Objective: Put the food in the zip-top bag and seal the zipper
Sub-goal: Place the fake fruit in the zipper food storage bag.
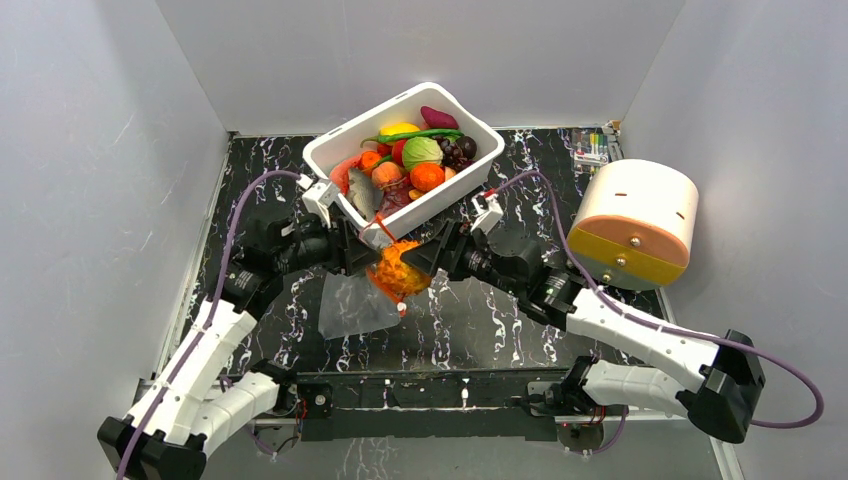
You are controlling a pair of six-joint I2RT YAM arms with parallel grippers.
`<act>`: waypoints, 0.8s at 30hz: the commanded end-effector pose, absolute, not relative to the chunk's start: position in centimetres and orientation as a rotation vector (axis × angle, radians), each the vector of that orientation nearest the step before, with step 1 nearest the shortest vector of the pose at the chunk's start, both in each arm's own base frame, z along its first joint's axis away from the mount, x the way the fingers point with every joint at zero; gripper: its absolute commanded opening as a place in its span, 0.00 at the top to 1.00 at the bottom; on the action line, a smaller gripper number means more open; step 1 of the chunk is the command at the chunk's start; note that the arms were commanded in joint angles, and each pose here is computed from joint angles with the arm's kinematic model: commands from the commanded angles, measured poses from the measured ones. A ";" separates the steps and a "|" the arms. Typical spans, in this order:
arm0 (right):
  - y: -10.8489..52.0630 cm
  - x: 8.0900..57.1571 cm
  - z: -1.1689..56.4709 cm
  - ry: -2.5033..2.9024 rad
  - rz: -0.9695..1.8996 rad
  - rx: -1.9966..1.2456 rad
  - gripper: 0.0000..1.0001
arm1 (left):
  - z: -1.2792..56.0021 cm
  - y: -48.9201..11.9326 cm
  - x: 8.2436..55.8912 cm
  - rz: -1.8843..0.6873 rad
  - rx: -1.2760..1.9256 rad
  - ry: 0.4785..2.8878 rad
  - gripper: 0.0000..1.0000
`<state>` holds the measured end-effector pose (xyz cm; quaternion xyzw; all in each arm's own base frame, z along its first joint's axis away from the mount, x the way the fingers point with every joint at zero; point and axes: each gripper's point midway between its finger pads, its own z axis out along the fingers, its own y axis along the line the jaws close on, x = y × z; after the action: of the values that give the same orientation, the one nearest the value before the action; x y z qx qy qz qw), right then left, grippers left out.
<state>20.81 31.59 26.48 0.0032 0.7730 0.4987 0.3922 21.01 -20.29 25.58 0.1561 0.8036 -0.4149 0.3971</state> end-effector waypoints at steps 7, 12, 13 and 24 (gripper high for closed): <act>35.1 19.8 27.4 1.905 1.376 -0.244 0.68 | 24.3 -17.1 22.5 -0.742 0.408 2.184 0.48; 35.2 19.6 26.9 1.906 1.361 -0.274 0.68 | 23.2 -16.2 23.0 -0.654 0.419 2.252 0.47; 35.2 19.6 27.0 1.906 1.360 -0.276 0.69 | 23.0 -16.1 23.1 -0.641 0.418 2.265 0.47; 35.9 19.5 26.4 1.920 1.347 -0.303 0.69 | 20.4 -16.2 23.9 -0.579 0.491 2.419 0.48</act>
<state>19.29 34.60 22.29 -0.1002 0.7938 0.4913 0.3443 23.78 -16.33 20.02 0.1662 0.9052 -0.2346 0.3131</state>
